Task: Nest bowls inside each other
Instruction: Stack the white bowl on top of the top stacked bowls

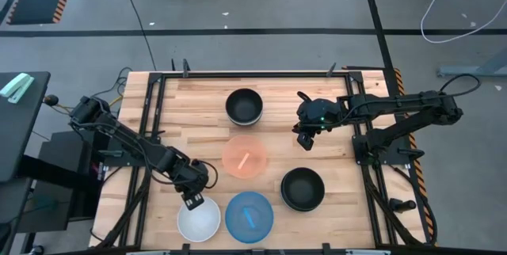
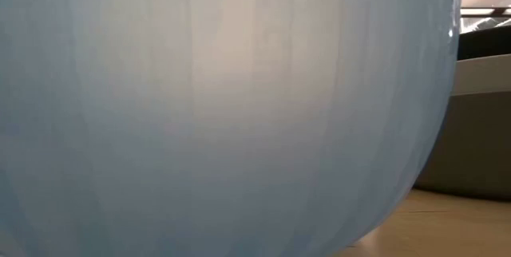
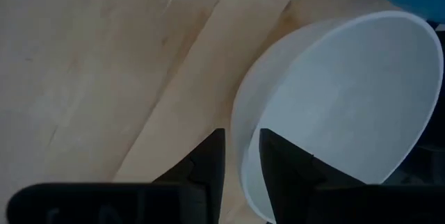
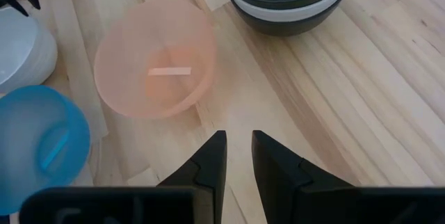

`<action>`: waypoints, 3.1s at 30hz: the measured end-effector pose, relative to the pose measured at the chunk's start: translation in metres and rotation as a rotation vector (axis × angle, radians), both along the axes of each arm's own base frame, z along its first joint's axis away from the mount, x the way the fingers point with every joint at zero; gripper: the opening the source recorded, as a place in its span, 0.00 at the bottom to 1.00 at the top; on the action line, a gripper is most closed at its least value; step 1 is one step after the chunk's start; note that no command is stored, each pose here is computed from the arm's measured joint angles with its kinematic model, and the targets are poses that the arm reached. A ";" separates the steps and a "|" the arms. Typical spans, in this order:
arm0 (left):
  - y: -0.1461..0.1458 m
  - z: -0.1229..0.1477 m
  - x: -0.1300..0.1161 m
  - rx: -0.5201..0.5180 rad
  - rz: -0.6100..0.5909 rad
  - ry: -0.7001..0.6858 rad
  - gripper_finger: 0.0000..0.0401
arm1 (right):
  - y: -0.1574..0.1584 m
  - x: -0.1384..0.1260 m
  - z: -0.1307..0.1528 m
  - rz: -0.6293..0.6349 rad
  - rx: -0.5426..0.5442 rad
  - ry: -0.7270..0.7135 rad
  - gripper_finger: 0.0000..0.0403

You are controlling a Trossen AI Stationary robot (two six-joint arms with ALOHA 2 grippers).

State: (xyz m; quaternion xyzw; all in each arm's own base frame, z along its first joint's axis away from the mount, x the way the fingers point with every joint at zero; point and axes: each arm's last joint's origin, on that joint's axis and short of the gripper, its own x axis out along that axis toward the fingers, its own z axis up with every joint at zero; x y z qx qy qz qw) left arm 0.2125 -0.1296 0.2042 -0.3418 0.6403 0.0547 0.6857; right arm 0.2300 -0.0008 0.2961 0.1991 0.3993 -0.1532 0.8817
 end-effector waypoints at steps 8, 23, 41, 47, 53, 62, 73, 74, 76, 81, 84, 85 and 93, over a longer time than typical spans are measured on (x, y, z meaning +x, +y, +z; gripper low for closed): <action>-0.006 -0.018 0.009 0.010 -0.018 0.048 0.24 | 0.000 0.000 0.000 -0.001 0.001 -0.001 0.19; -0.008 -0.024 0.016 0.034 -0.016 0.001 0.14 | 0.000 0.000 0.000 -0.011 0.009 -0.003 0.19; 0.022 -0.021 0.017 0.110 0.019 0.103 0.03 | 0.000 0.000 0.000 -0.012 0.009 -0.003 0.19; 0.035 0.005 0.024 0.154 -0.062 0.141 0.03 | 0.000 0.000 0.000 -0.012 0.009 -0.002 0.19; 0.058 0.044 0.030 0.248 -0.103 0.166 0.03 | 0.000 0.000 0.000 -0.012 0.009 -0.001 0.19; 0.123 0.101 0.046 0.377 -0.079 0.056 0.03 | 0.000 -0.002 -0.002 -0.011 0.008 0.026 0.19; 0.229 0.155 0.040 0.510 0.067 -0.154 0.03 | 0.000 -0.003 -0.002 0.004 -0.016 0.038 0.19; 0.237 0.160 0.039 0.530 0.082 -0.181 0.03 | 0.000 -0.003 -0.002 0.005 -0.020 0.039 0.19; 0.253 0.167 0.039 0.566 0.102 -0.220 0.03 | 0.000 -0.003 -0.002 0.007 -0.022 0.039 0.19; 0.286 0.176 0.055 0.609 0.104 -0.248 0.03 | -0.003 -0.003 -0.002 0.001 -0.028 0.039 0.19; 0.302 0.171 0.072 0.599 0.065 -0.228 0.03 | -0.005 -0.003 -0.002 -0.005 -0.027 0.039 0.19; 0.305 0.170 0.078 0.591 0.043 -0.220 0.03 | -0.005 -0.003 -0.002 -0.008 -0.025 0.039 0.19; 0.327 0.145 0.116 0.475 -0.097 -0.156 0.03 | -0.002 -0.003 -0.002 -0.018 -0.007 0.035 0.19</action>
